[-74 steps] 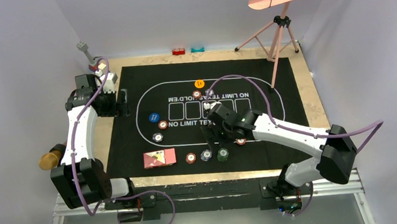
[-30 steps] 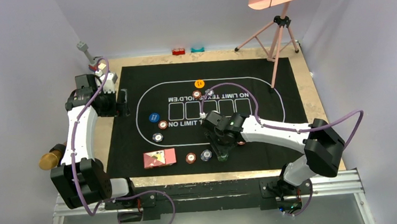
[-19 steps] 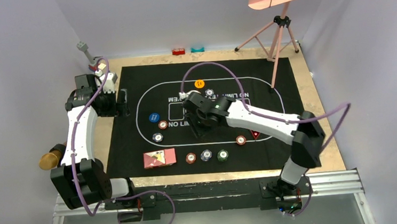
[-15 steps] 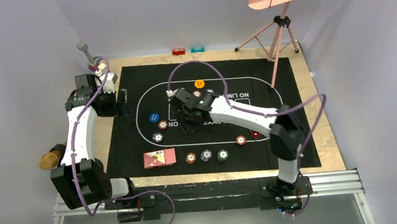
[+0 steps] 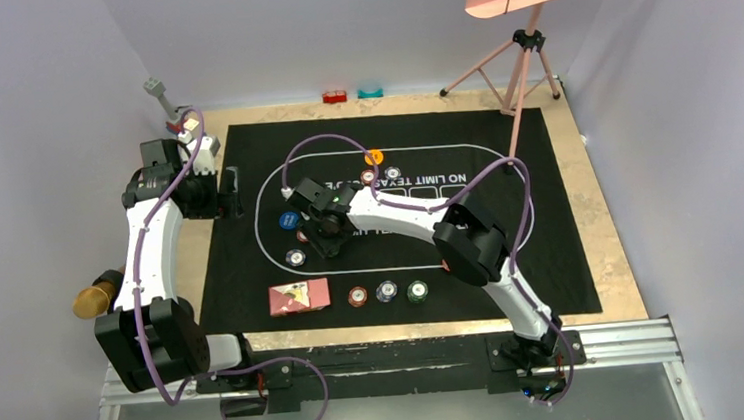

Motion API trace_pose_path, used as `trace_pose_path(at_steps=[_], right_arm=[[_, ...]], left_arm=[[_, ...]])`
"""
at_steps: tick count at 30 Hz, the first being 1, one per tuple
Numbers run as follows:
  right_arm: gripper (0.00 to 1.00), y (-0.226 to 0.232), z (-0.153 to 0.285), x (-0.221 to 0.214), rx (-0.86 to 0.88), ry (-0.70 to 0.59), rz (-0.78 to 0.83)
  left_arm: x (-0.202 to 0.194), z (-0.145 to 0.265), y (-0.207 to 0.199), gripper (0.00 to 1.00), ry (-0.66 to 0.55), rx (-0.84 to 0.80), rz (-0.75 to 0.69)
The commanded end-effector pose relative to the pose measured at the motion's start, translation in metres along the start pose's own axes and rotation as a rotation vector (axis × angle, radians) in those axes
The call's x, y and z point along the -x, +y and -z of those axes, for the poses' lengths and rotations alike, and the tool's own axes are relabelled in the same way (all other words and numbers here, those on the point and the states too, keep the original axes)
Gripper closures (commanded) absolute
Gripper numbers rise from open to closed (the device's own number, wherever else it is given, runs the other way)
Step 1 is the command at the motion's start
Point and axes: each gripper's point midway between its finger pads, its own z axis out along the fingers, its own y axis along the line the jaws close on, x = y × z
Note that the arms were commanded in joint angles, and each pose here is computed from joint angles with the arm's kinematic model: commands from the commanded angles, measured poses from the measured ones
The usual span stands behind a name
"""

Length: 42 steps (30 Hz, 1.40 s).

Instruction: Distribute texas hold em gaming equipment

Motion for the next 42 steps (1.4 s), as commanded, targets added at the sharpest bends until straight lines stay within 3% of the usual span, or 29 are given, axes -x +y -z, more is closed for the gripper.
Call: trace_pose_path(at_steps=[1,7,13,25,31,37,42], right_arm=[[0.91,0.016,0.008,0.036,0.060,-0.127,0.021],[0.90,0.020,-0.006,0.039,0.064,-0.121,0.027],[0.81,0.022,-0.016,0.035,0.071,-0.105,0.029],[0.42,0.024,-0.008,0.039,0.084,-0.104,0.047],[0.36,0.025,0.013,0.053,0.086,-0.142,0.054],[0.36,0.006,0.065,0.078,0.025,-0.226,0.034],[0.36,-0.030,0.108,0.054,-0.031,-0.232,-0.037]], left_arm=[[0.008,0.003,0.001,0.00,-0.036,0.000,0.009],[0.006,0.002,0.002,0.00,-0.029,0.005,0.010],[0.005,0.000,0.003,0.00,-0.025,0.008,0.007],[0.004,-0.001,0.003,0.00,-0.022,0.006,0.006],[0.004,0.001,0.003,0.00,-0.024,0.006,0.005],[0.004,0.002,0.003,0.00,-0.029,0.008,0.003],[0.004,0.003,0.002,0.00,-0.030,0.003,0.003]])
